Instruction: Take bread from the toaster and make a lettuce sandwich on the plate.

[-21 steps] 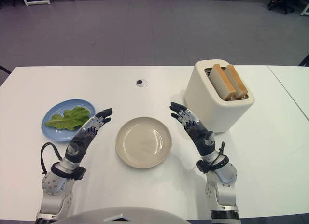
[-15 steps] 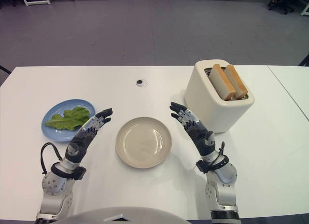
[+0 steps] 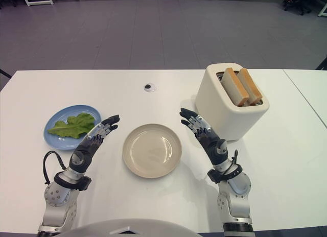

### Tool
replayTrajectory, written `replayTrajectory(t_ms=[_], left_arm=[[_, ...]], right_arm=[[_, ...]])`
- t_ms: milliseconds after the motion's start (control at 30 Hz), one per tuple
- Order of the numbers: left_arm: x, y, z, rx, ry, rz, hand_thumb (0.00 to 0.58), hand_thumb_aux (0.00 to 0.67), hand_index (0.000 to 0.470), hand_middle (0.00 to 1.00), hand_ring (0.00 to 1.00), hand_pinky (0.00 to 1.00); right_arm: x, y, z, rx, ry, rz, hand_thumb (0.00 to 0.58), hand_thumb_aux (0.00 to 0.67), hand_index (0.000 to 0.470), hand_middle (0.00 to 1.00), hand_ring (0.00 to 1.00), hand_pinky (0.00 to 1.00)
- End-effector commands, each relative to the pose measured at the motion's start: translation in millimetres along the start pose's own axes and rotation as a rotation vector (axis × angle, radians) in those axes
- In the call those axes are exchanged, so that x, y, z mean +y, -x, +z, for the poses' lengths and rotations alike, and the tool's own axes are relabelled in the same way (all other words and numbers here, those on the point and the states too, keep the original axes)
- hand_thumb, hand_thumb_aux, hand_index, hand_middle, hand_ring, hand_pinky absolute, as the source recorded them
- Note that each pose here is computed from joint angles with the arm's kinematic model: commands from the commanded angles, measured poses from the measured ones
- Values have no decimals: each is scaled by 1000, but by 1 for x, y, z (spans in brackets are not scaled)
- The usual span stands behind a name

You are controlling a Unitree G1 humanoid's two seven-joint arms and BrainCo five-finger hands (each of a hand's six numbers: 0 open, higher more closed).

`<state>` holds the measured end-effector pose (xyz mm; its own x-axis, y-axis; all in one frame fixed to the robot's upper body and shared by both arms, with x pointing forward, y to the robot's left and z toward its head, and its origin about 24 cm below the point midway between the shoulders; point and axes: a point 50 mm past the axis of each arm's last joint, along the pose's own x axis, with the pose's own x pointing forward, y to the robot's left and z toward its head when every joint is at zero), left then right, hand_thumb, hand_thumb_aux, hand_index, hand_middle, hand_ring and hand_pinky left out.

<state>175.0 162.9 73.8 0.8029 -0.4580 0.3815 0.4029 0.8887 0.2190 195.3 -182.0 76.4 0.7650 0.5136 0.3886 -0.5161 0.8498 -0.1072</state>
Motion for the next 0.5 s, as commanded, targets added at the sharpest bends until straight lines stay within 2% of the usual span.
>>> replayTrajectory(t_ms=[33, 67, 133, 200, 267, 367, 500], left_arm=[[-3, 0, -2, 16, 6, -14, 0, 0, 0, 0, 0, 0], [-3, -2, -3, 15, 10, -21, 0, 0, 0, 0, 0, 0], [-4, -3, -3, 12, 14, -26, 0, 0, 0, 0, 0, 0], [-5, -3, -2, 11, 15, -21, 0, 0, 0, 0, 0, 0], [-7, -6, -3, 7, 22, -33, 0, 0, 0, 0, 0, 0], [-9, -10, -3, 0, 28, -44, 0, 0, 0, 0, 0, 0], [-10, -12, -4, -3, 33, -50, 0, 0, 0, 0, 0, 0]], right_arm=[[2, -3, 27, -92, 129, 60, 0, 0, 0, 0, 0, 0], [-4, -6, 46, -151, 219, 43, 0, 0, 0, 0, 0, 0], [-39, -12, 89, -216, 421, -79, 0, 0, 0, 0, 0, 0], [-84, -11, 108, -128, 580, -219, 0, 0, 0, 0, 0, 0], [-117, -3, 110, 22, 687, -341, 0, 0, 0, 0, 0, 0], [-144, 11, 98, 237, 838, -434, 0, 0, 0, 0, 0, 0], [-164, 22, 80, 359, 964, -506, 0, 0, 0, 0, 0, 0]])
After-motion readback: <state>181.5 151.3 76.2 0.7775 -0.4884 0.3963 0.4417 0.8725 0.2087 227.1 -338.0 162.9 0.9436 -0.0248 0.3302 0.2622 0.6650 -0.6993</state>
